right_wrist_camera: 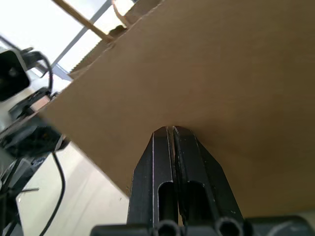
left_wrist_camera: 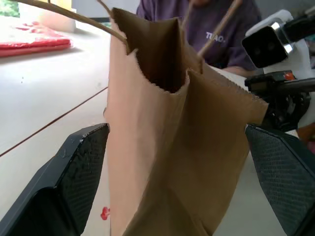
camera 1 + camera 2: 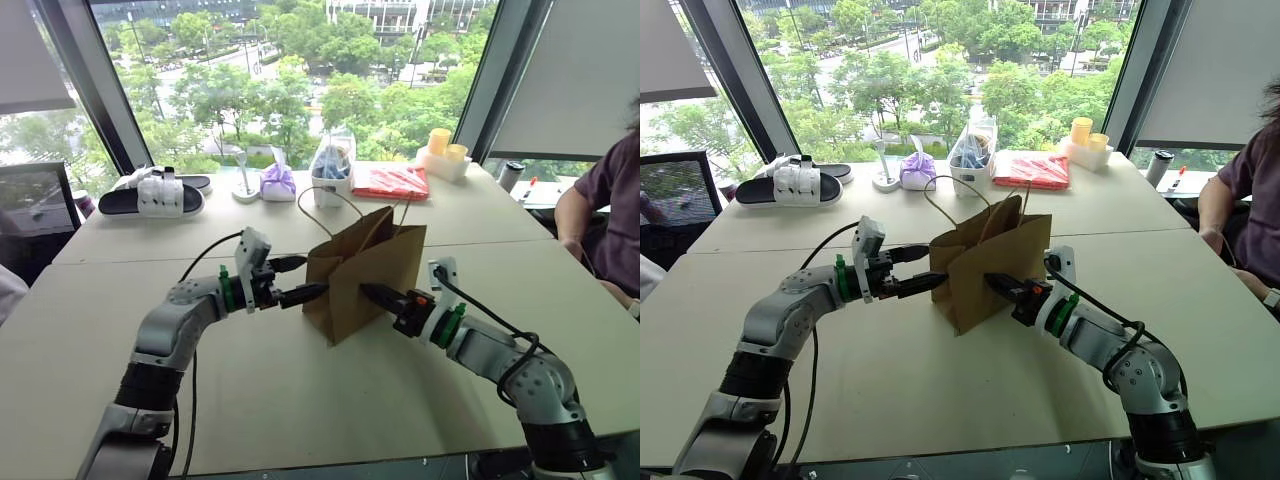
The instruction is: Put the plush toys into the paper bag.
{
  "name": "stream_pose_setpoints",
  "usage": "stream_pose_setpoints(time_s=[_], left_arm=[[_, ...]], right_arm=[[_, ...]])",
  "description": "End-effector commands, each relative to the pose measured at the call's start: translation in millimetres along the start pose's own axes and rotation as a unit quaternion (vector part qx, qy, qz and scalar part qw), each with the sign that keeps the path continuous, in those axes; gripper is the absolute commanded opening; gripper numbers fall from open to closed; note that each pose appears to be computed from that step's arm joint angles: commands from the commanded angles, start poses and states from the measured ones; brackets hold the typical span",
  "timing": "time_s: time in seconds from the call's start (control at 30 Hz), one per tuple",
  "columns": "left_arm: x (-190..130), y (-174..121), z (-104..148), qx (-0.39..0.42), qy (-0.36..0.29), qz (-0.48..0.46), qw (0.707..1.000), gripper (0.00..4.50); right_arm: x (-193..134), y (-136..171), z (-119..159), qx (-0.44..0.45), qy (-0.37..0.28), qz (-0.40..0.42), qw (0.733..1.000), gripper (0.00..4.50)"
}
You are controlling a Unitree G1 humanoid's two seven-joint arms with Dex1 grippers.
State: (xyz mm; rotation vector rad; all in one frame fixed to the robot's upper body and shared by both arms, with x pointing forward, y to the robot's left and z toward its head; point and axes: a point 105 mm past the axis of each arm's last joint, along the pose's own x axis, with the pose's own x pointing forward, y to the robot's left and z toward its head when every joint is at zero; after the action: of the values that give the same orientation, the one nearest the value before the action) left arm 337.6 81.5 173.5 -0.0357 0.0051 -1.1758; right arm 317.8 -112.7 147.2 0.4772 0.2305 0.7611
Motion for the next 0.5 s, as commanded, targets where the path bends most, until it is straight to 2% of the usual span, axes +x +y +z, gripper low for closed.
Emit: stream_pose_setpoints(time_s=[0.03,0.37,0.5], left_arm=[[6.7,-11.1,12.1,0.024,-0.020,-0.022,0.999,4.50],[15.0,-30.1,10.8,0.004,-0.030,-0.044,0.999,4.50],[19.0,-16.8,5.7,0.009,-0.024,0.002,1.000,4.50]], right_arm=[[2.1,4.5,11.4,-0.021,-0.012,0.011,1.000,0.08],[13.0,8.6,6.4,-0.017,-0.014,0.015,1.000,0.08],[12.0,8.6,5.6,-0.016,-0.011,0.016,1.000,0.08]])
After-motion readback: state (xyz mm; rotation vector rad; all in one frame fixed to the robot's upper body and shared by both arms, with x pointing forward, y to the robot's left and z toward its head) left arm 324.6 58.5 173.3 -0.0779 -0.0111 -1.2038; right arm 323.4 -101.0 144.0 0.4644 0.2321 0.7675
